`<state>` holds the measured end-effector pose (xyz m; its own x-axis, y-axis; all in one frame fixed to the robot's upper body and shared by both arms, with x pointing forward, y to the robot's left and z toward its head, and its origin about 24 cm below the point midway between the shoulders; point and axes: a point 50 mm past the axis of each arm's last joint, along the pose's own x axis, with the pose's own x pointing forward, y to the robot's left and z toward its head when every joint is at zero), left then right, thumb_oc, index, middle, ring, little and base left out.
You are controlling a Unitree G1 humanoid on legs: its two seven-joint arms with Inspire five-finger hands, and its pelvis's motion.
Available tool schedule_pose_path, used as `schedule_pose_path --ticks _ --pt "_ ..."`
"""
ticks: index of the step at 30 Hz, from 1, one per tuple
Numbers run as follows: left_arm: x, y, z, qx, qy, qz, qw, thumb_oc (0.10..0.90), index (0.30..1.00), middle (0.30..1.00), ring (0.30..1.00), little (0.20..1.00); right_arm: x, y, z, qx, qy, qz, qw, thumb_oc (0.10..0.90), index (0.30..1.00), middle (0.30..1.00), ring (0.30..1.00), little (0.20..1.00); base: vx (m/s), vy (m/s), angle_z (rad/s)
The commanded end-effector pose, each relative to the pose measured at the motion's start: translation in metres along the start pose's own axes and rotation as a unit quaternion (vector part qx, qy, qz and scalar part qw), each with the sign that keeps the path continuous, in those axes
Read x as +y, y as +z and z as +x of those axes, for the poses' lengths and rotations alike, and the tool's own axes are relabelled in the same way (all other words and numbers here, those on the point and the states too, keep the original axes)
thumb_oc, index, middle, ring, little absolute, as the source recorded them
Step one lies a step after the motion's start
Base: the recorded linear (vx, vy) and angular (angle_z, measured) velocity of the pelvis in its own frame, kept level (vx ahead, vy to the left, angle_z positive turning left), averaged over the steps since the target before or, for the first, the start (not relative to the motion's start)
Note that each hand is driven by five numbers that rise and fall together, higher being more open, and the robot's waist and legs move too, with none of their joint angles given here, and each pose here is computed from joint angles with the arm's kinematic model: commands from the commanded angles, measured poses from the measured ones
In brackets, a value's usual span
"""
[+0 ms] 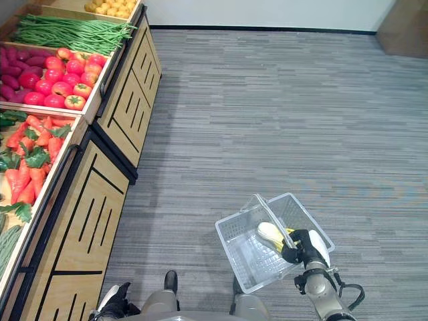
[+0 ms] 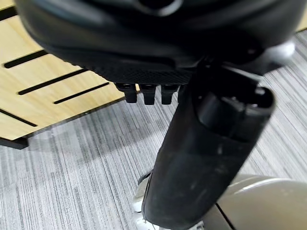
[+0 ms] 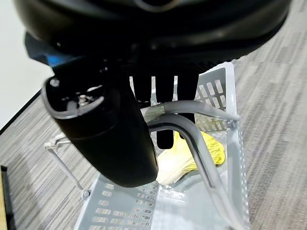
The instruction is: Get the vegetables into the basket
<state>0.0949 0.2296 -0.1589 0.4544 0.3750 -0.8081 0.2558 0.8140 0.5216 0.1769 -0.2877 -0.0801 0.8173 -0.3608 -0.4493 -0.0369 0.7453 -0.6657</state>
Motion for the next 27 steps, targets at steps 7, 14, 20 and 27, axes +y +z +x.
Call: schedule_pose_path --ticks 7,14,20,27 --pt "0.014 -0.015 0.001 0.013 0.027 0.035 0.999 0.900 1.000 1.000 1.000 1.000 -0.029 0.046 0.008 -0.126 -0.059 -0.001 0.990 0.400 0.300 0.300 0.300 0.300 0.25 0.137 -0.17" --pt "0.027 -0.011 0.004 -0.002 0.038 0.052 0.998 0.900 1.000 1.000 1.000 1.000 -0.013 0.053 0.010 -0.115 -0.045 0.040 0.992 0.400 0.300 0.300 0.300 0.300 0.15 0.259 -0.30" --pt "0.038 -0.007 0.007 -0.006 0.051 0.051 0.997 0.900 1.000 1.000 1.000 1.000 -0.003 0.069 0.015 -0.129 -0.029 0.058 0.989 0.400 0.300 0.300 0.300 0.300 0.06 0.169 -0.17" --pt "0.039 -0.006 0.008 -0.004 0.046 0.068 0.997 0.900 1.000 1.000 1.000 1.000 -0.009 0.074 0.014 -0.148 -0.035 0.056 0.987 0.400 0.300 0.300 0.300 0.300 0.12 0.033 0.08"
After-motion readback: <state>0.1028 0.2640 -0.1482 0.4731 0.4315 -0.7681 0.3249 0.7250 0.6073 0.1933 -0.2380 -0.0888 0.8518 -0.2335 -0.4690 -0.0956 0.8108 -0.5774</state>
